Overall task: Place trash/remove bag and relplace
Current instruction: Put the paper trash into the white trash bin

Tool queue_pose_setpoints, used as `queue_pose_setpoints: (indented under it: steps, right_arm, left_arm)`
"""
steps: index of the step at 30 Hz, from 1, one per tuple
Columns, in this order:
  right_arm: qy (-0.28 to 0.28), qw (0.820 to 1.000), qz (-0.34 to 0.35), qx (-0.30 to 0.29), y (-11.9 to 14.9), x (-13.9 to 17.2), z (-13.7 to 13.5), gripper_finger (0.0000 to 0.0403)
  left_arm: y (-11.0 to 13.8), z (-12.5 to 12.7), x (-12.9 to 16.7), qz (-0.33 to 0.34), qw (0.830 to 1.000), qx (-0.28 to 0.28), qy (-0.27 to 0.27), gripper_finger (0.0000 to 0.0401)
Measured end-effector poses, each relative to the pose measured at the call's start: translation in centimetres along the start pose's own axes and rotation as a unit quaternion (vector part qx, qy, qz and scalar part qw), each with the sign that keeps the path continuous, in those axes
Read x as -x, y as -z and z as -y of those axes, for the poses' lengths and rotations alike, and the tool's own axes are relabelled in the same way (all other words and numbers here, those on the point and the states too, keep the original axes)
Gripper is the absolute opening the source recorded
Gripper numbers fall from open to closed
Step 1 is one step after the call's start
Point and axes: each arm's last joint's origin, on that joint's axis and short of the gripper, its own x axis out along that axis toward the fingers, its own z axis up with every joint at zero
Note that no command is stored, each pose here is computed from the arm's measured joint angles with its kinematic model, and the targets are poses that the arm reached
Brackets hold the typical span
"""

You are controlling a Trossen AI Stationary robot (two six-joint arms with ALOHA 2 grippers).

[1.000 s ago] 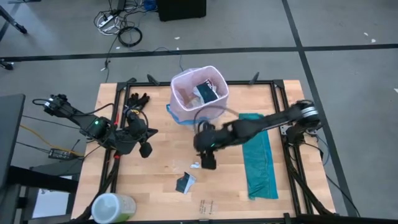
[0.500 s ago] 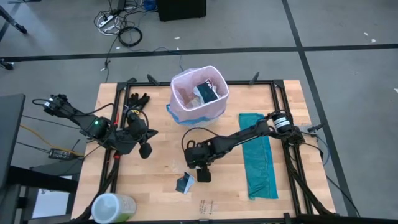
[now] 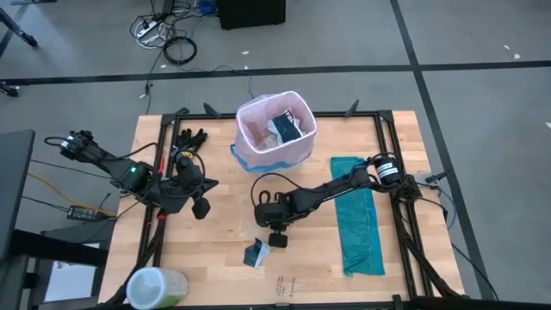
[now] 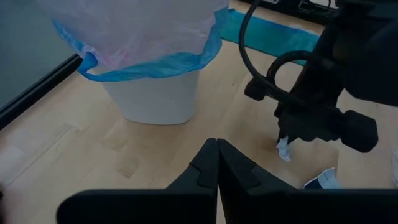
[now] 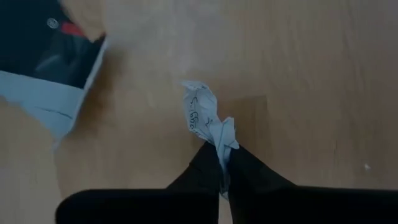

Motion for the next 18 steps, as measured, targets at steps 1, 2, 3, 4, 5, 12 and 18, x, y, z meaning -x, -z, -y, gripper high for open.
queue_pose_setpoints:
  steps: [1, 2, 3, 4, 5, 12, 18]
  right_arm:
    - [-0.003, 1.0, 0.001, 0.0, -0.1, 0.2, 0.0, 0.0004]
    - [-0.006, 1.0, 0.006, 0.0, -0.2, 0.6, -0.1, 0.0004]
    - [-0.009, 1.0, 0.012, 0.0, -0.4, 1.2, -0.1, 0.0004]
    - [-0.012, 1.0, 0.017, 0.0, -0.6, 2.0, -0.2, 0.0003]
    - [-0.015, 1.0, 0.026, 0.0, -0.9, 3.1, -0.3, 0.0003]
    - [-0.049, 0.982, 0.171, -0.056, -3.9, 15.1, 1.4, 0.0001]
    - [-0.013, 0.923, 0.381, -0.056, -4.6, 26.6, 3.1, 0.0001]
  left_arm:
    - [0.0, 0.0, 0.0, 0.0, 1.0, 0.0, 0.0, 0.0008]
    - [0.0, 0.0, 0.0, 0.0, 1.0, 0.0, 0.0, 0.0008]
    - [0.0, 0.0, 0.0, 0.0, 1.0, 0.0, 0.0, 0.0008]
    - [0.0, 0.0, 0.0, 0.0, 1.0, 0.0, 0.0, 0.0008]
    - [0.0, 0.0, 0.0, 0.0, 1.0, 0.0, 0.0, 0.0008]
    - [0.0, 0.0, 0.0, 0.0, 1.0, -0.001, 0.0, 0.0008]
    - [0.0, 0.0, 0.0, 0.0, 1.0, -0.001, 0.0, 0.0008]
